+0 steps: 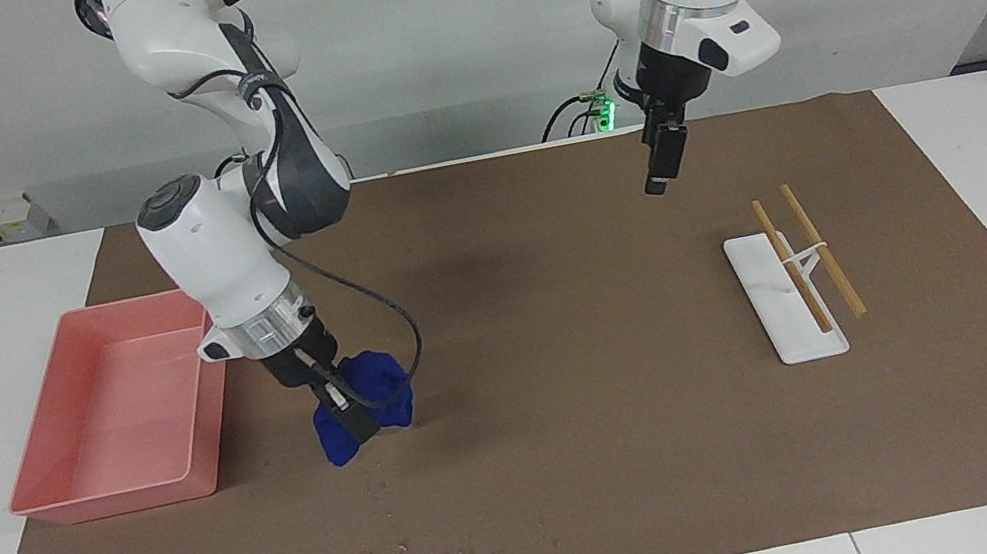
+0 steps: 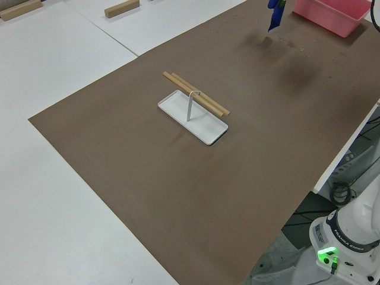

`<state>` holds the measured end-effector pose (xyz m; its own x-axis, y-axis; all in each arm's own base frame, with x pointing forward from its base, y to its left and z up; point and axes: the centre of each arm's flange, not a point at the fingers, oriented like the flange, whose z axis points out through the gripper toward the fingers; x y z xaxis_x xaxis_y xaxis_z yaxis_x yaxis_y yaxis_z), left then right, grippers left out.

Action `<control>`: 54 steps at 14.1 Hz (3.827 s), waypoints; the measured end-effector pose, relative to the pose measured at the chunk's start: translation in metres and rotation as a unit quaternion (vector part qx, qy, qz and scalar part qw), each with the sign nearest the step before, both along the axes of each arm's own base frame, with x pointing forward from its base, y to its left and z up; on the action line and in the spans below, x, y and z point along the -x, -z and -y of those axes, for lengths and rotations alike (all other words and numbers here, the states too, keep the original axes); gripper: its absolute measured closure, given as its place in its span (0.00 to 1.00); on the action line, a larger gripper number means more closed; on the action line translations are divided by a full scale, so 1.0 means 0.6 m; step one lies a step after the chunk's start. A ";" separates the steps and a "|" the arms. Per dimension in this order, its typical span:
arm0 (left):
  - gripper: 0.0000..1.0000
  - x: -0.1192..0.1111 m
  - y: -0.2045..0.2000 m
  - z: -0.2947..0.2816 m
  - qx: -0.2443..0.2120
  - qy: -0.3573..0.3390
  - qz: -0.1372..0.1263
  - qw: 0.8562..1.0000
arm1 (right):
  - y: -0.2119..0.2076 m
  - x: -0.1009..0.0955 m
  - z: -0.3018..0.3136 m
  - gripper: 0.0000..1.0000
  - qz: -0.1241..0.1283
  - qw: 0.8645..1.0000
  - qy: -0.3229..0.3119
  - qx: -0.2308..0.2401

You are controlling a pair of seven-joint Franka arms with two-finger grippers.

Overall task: Wipe water with towel using both arms
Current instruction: 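Pull the cloth away with the right gripper while the left gripper retracts, then wipe the cloth over the water spot with the right gripper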

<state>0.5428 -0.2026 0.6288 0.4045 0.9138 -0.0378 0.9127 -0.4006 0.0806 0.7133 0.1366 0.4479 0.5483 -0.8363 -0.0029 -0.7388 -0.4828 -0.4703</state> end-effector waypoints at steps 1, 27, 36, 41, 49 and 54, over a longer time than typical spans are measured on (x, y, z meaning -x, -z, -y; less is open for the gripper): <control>0.00 -0.010 0.003 -0.040 -0.007 0.020 -0.006 1.000 | -0.003 -0.023 0.009 1.00 0.017 1.000 -0.012 0.005; 0.00 -0.013 0.025 -0.377 -0.067 0.552 -0.059 0.829 | 0.297 0.183 0.051 1.00 -0.073 0.983 -0.137 0.093; 0.00 -0.013 0.030 -0.335 -0.038 0.569 -0.047 0.820 | 0.293 0.331 -0.016 1.00 -0.196 0.953 -0.211 0.099; 0.00 -0.022 0.027 -0.326 -0.027 0.572 -0.042 0.819 | 0.286 0.395 -0.053 1.00 -0.230 0.941 -0.225 0.106; 0.00 -0.023 0.026 -0.322 -0.026 0.572 -0.043 0.818 | 0.246 0.350 -0.096 1.00 -0.089 0.979 -0.158 0.093; 0.00 -0.022 0.026 -0.323 -0.025 0.568 -0.042 0.822 | 0.187 0.237 -0.071 1.00 0.019 0.992 -0.104 0.072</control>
<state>0.5563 -0.0088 0.6129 0.9953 -0.0492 -0.0838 -0.0499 -0.9987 -0.0066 0.5708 0.1789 0.3354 0.7059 -0.6959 0.1323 -0.5998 -0.6866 -0.4109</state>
